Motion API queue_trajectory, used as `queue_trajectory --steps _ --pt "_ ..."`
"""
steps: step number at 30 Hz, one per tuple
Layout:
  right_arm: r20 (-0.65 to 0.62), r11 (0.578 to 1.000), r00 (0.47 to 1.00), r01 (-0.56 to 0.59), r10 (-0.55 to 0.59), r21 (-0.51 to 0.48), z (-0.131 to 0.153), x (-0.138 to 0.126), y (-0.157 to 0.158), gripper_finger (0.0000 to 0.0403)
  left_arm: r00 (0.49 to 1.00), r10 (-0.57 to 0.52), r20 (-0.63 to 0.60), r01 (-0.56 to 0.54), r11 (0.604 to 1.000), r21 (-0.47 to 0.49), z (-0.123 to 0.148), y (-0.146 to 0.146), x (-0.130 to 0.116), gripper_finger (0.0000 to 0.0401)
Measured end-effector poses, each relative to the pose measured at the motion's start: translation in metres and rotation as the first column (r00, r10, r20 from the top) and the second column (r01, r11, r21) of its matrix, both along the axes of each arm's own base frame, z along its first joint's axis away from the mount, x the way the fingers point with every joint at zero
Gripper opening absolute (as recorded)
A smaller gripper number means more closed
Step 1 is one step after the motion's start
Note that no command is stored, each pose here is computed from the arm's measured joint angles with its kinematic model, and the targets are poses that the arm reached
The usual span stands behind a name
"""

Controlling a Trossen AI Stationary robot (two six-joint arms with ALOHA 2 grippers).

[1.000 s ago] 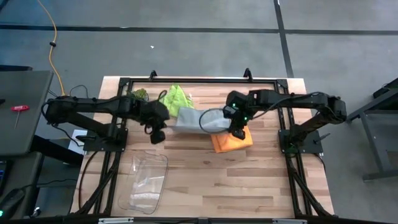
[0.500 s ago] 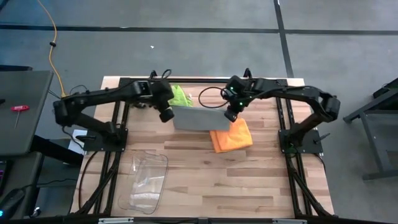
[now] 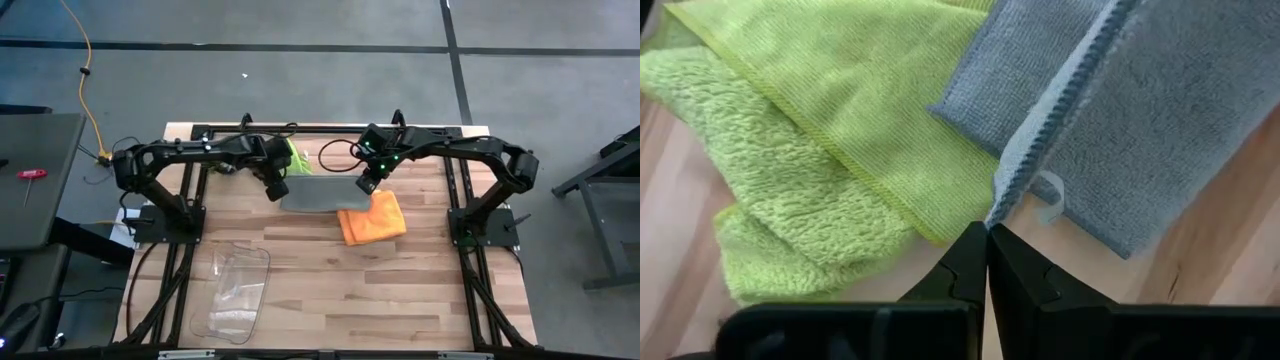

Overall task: Fold microfiber towels
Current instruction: Fold the light blue towel

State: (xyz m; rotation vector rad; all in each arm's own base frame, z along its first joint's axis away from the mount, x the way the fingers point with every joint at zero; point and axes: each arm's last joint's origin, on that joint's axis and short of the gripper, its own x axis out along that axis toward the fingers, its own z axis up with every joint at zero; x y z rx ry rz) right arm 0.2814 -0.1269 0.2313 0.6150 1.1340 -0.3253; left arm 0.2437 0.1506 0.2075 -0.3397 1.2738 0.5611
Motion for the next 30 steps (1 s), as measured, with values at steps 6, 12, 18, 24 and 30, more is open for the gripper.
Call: queue_trajectory --steps 6,12,18,24,30 --pt "-0.028 0.999 0.999 0.041 -0.041 0.000 -0.001 -0.002 0.000 0.0018 0.999 0.019 -0.027 -0.018 0.999 0.026 0.001 0.001 -0.003 0.0015" --pt "-0.057 0.996 0.996 0.064 -0.068 -0.068 -0.001 -0.002 -0.002 0.0113 0.999 0.012 -0.051 -0.011 1.000 0.021 0.000 0.000 -0.005 0.0059" --pt "-0.057 0.994 0.997 0.051 -0.057 -0.094 0.002 -0.004 -0.005 0.0212 0.998 0.009 -0.063 -0.005 0.999 0.054 0.010 -0.001 -0.013 0.0103" --pt "-0.051 0.994 0.999 0.011 -0.017 -0.109 0.018 -0.010 -0.002 0.0240 0.990 0.041 0.138 -0.049 0.997 0.058 0.043 -0.006 -0.025 0.0125" --pt "-0.013 0.993 0.999 0.045 -0.047 -0.110 0.024 -0.033 0.011 0.0240 0.930 0.246 0.275 -0.237 0.969 -0.065 0.034 -0.012 -0.042 0.0128"
